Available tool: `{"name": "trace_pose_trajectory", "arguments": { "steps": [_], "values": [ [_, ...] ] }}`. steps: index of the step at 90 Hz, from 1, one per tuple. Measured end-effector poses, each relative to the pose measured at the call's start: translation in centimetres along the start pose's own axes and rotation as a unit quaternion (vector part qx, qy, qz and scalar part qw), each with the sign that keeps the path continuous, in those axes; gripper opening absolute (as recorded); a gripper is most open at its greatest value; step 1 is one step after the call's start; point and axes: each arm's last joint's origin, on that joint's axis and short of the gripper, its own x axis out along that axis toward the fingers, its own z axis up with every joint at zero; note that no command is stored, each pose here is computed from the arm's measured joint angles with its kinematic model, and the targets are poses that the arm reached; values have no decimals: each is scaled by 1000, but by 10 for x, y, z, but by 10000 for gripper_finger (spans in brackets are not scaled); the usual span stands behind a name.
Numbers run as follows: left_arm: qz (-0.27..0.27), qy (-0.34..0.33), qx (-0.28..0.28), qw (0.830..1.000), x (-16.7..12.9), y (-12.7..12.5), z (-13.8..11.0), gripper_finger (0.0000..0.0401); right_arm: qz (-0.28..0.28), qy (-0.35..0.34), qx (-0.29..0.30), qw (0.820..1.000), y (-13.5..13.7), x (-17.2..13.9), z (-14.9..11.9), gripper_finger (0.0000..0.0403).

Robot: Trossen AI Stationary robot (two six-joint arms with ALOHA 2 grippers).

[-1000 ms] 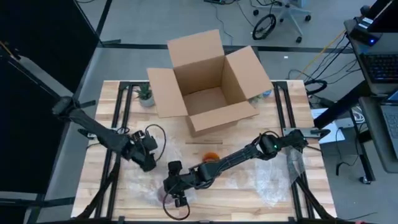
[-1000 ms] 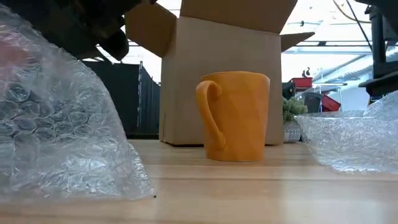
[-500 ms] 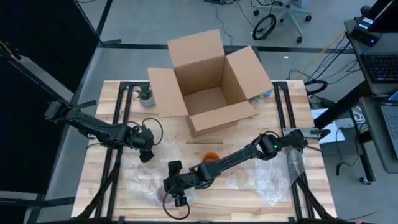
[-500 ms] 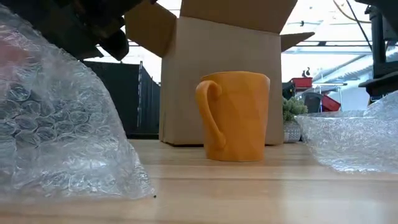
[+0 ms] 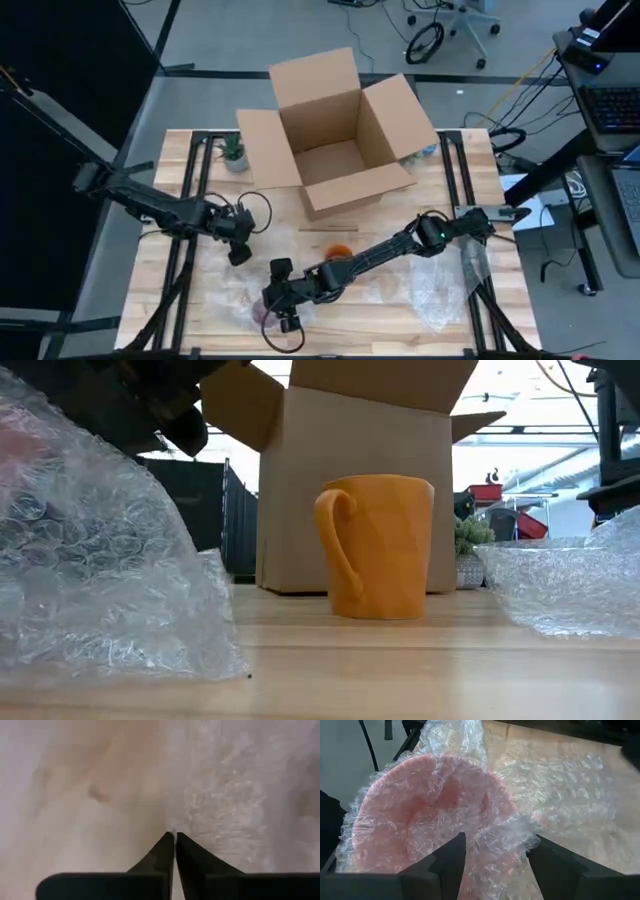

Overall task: Wrap mug
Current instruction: Wrap the pink mug with transparent bubble wrap

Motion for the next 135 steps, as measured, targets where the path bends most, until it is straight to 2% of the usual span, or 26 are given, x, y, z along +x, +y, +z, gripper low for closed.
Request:
{"name": "trace_pose_trajectory", "arguments": {
  "steps": [11, 34, 47, 56, 73, 86, 107, 122, 135],
  "values": [
    [-11, -31, 18, 999, -20, -9, 16, 0, -4, 9, 13, 1000, -3, 0, -2, 192],
    [-18, -60, 49, 997, -59, -27, 33, 0, -15, 26, 52, 998, -14, 1, -3, 192],
    [-48, -97, 65, 992, -80, -43, 39, 0, -15, 25, 56, 998, -15, 1, -3, 192],
    [-88, -130, 79, 984, -90, -58, 41, 0, -15, 23, 57, 998, -15, 0, -2, 192],
    [-157, -154, 93, 971, -97, -82, 31, 0, -14, 23, 57, 998, -15, 0, -2, 192],
    [-181, -130, 99, 970, -94, -101, 16, 0, -15, 22, 57, 998, -15, 0, -2, 192],
    [-160, -75, 135, 975, -57, -138, -5, 0, -14, 18, 36, 999, -14, 0, -1, 192],
    [-153, -69, 151, 974, -27, -161, -12, 0, -23, 20, 25, 999, -14, 0, -2, 192],
    [-165, -70, 159, 971, -23, -169, -18, 0, -26, 19, 17, 999, -14, 0, -1, 192]
  ]
}}
